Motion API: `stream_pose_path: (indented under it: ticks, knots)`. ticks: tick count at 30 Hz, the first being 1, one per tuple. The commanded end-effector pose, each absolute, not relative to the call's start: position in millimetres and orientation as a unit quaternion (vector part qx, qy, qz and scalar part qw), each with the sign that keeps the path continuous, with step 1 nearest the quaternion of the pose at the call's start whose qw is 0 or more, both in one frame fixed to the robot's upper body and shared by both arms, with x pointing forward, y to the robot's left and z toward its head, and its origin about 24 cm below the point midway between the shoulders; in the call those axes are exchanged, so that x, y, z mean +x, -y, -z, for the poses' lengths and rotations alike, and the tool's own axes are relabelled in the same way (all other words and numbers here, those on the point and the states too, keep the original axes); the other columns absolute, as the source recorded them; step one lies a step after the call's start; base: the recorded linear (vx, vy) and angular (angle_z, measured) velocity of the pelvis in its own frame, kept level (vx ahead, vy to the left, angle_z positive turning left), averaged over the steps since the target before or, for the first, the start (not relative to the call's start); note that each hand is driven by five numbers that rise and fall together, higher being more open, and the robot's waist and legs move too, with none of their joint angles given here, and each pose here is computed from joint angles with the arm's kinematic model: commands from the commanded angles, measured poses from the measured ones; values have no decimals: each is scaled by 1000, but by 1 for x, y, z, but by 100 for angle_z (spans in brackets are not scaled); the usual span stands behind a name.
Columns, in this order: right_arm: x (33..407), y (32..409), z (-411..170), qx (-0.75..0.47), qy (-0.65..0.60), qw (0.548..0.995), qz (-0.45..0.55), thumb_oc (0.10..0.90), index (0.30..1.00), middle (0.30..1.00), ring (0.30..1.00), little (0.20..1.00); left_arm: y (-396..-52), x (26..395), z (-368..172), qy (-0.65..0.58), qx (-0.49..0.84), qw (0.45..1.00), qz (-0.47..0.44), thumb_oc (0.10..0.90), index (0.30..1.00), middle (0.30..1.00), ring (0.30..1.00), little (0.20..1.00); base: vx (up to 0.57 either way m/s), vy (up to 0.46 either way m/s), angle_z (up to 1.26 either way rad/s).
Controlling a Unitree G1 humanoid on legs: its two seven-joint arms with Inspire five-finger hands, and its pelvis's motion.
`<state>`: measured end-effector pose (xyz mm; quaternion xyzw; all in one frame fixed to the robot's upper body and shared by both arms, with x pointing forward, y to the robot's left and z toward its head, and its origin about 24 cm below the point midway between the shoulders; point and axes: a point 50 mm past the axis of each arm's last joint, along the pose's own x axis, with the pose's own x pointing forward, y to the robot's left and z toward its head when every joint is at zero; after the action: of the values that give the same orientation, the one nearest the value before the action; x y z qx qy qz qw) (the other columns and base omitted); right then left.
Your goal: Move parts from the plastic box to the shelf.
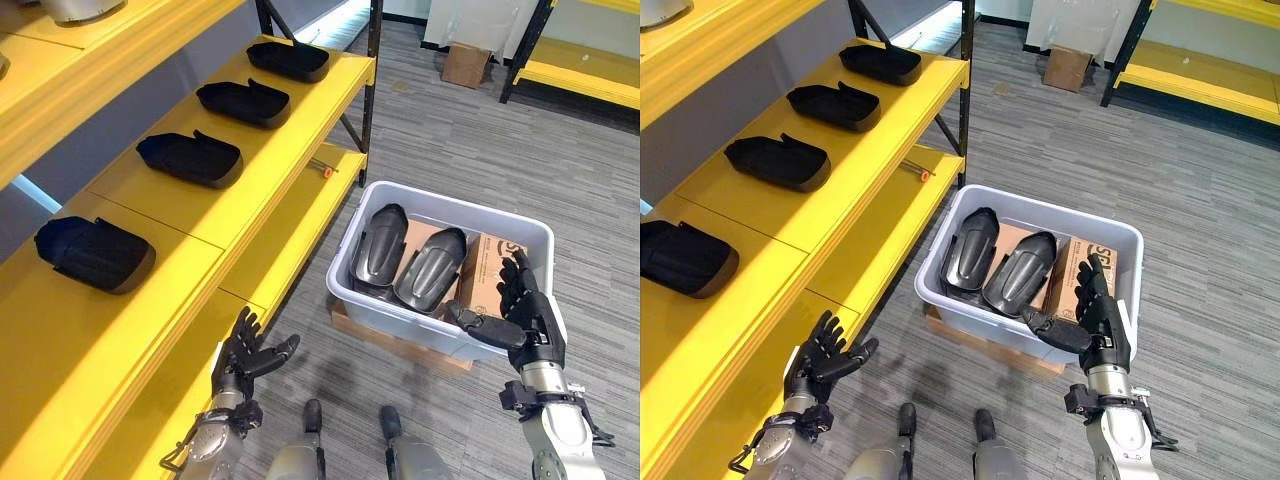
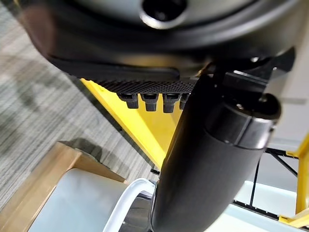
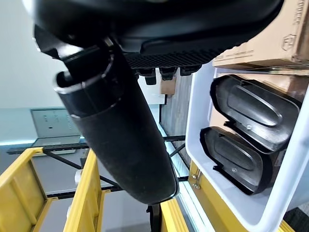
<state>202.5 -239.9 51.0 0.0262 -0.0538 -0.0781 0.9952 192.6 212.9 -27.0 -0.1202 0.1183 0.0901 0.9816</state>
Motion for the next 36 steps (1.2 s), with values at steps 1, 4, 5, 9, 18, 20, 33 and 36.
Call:
stream_pose_path:
  ticks: [1,4,5,9,18,20,33,36]
  knots:
    - [212,232,-100,23,182,982,41,900,1000,1000,1000,1000,-231,199,-5,-25,-99,990,-94,900,1000,1000,1000,1000,71,85,-10]
    - [210,232,-99,24,179,983,42,900,1000,1000,1000,1000,-231,199,-4,-26,-98,990,-95,900,1000,1000,1000,1000,72,77,-17]
    - [211,232,-98,24,177,983,41,900,1000,1000,1000,1000,-231,199,-3,-30,-99,990,-96,900,1000,1000,1000,1000,43,44,-17]
    - [214,227,-99,29,178,983,32,900,1000,1000,1000,1000,-229,202,-5,-26,-97,991,-87,900,1000,1000,1000,1000,56,75,-4]
    - [224,212,-101,40,183,982,0,900,1000,1000,1000,1000,-233,205,-8,-25,-88,991,-95,900,1000,1000,1000,1000,20,126,-14]
    - [224,211,-99,41,179,983,0,900,1000,1000,1000,1000,-234,212,-15,-12,-71,994,-85,900,1000,1000,1000,1000,-72,213,-23]
    - [223,215,-104,32,189,981,8,900,1000,1000,1000,1000,-240,204,-5,-29,-93,989,-116,900,1000,1000,1000,1000,131,-137,-16]
    - [221,220,-105,30,189,982,10,900,1000,1000,1000,1000,-241,199,0,-39,-109,986,-123,900,1000,1000,1000,1000,142,-260,-10]
